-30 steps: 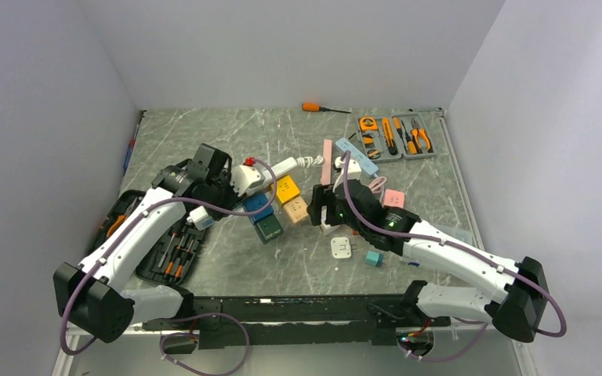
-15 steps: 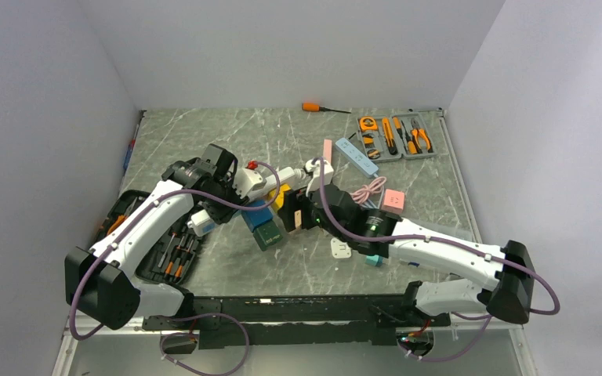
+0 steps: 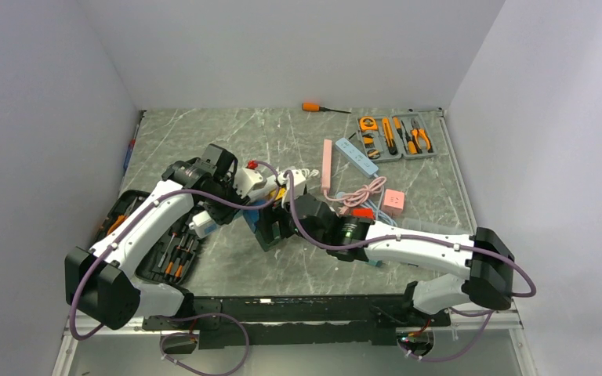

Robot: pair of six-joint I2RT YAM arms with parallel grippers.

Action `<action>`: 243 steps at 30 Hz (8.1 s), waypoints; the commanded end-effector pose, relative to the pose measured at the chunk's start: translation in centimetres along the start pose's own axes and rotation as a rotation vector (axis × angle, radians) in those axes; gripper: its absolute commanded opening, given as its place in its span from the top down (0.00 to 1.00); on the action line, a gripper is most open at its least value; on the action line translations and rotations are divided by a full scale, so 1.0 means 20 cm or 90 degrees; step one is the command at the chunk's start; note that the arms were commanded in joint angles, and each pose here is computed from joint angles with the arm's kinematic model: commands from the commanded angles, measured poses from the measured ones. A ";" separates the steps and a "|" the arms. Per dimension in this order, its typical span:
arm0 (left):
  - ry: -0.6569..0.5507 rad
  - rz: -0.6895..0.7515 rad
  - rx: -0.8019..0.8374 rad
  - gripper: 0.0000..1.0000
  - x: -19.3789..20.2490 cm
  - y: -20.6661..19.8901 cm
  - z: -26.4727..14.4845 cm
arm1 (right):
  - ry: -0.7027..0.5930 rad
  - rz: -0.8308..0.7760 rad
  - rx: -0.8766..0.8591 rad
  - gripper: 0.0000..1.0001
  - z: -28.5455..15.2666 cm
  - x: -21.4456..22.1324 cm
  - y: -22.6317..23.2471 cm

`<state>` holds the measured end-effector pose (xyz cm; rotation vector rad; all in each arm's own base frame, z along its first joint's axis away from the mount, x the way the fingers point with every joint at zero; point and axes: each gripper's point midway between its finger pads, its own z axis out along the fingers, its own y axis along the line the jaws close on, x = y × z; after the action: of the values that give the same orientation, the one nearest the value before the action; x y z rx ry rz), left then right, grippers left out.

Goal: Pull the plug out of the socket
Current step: Remove the plug from the socket, then place the plug at the corner of the board, then remove the plug from the socket.

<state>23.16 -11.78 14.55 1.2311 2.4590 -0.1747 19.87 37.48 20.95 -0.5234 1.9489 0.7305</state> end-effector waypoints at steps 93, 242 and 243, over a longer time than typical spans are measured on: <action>-0.225 0.013 0.090 1.00 -0.37 -0.15 -0.39 | -0.146 -0.022 -0.064 0.06 -0.04 -0.17 0.10; -0.236 -0.002 0.011 1.00 -0.33 0.06 -0.29 | 0.059 -0.065 -0.016 0.00 0.41 -0.15 -0.43; -0.237 -0.001 0.011 1.00 -0.33 0.06 -0.29 | 0.062 -0.062 -0.017 0.00 0.42 -0.14 -0.42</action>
<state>24.65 -12.22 18.07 1.1104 2.3684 -0.3171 30.98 35.30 15.95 -0.6655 2.0646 0.6142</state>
